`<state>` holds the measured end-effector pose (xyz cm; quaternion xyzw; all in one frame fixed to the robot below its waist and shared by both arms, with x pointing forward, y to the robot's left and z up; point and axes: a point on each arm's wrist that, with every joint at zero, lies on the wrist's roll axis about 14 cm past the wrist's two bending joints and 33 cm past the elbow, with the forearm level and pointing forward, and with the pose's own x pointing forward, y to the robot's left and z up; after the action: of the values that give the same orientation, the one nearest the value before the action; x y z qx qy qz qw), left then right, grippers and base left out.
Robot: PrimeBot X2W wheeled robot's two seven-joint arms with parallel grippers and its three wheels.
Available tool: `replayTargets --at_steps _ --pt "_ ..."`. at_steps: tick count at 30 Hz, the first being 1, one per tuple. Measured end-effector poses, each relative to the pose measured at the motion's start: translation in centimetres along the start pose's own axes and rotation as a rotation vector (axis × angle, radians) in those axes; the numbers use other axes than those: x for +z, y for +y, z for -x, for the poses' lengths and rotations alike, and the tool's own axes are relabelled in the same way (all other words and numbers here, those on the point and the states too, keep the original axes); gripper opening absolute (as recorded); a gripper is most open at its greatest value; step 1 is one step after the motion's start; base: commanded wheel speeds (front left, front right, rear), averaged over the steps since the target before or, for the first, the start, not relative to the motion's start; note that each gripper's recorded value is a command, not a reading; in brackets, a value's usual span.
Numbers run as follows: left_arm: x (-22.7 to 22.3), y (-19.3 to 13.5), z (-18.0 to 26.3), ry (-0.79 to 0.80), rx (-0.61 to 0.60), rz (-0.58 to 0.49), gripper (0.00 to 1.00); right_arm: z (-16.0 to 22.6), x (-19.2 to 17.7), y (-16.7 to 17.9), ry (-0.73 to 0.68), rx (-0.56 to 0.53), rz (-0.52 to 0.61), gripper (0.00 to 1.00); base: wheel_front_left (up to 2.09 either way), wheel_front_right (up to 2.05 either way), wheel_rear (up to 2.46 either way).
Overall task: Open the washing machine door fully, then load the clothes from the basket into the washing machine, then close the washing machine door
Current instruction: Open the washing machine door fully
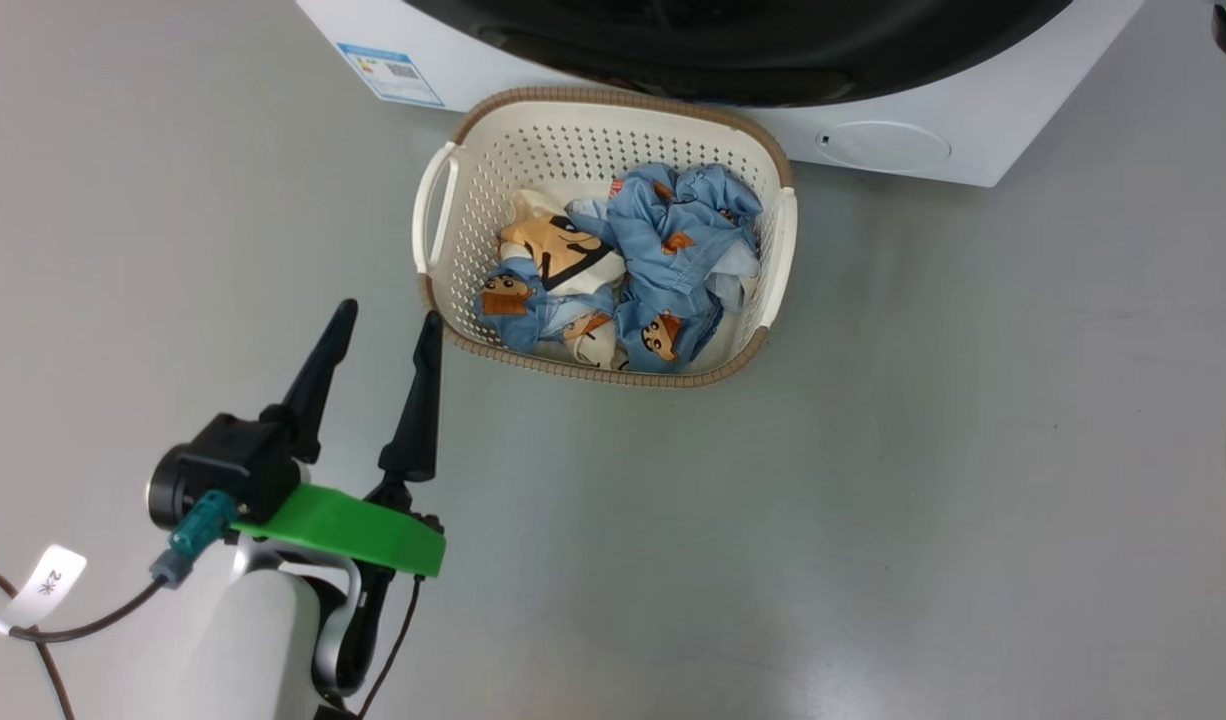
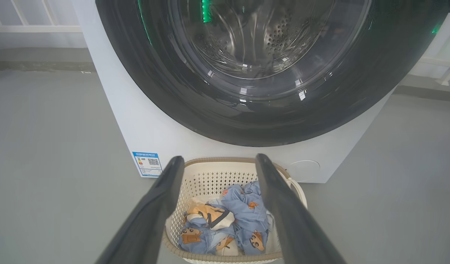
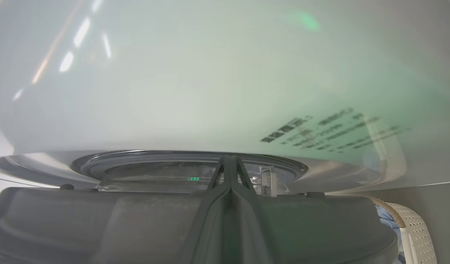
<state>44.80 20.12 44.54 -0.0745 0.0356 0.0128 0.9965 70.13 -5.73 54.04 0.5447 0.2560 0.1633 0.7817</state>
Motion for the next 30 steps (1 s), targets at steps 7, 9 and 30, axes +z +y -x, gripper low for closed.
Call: replayTargets --at_steps 7,9,30 --pt "0.9 -0.5 -0.3 -0.027 -0.015 -0.007 1.0 1.1 -0.9 0.1 0.081 0.017 0.0 0.0 0.0 0.0 0.0" --pt "1.1 -0.6 -0.3 -0.031 -0.018 -0.01 1.0 1.4 -1.3 0.1 0.105 0.019 0.006 0.0 0.0 0.0 0.0" --pt "3.5 -1.3 0.0 -0.096 -0.043 -0.025 1.0 4.9 -8.2 0.1 0.409 0.084 0.042 0.0 0.0 0.0 0.0"
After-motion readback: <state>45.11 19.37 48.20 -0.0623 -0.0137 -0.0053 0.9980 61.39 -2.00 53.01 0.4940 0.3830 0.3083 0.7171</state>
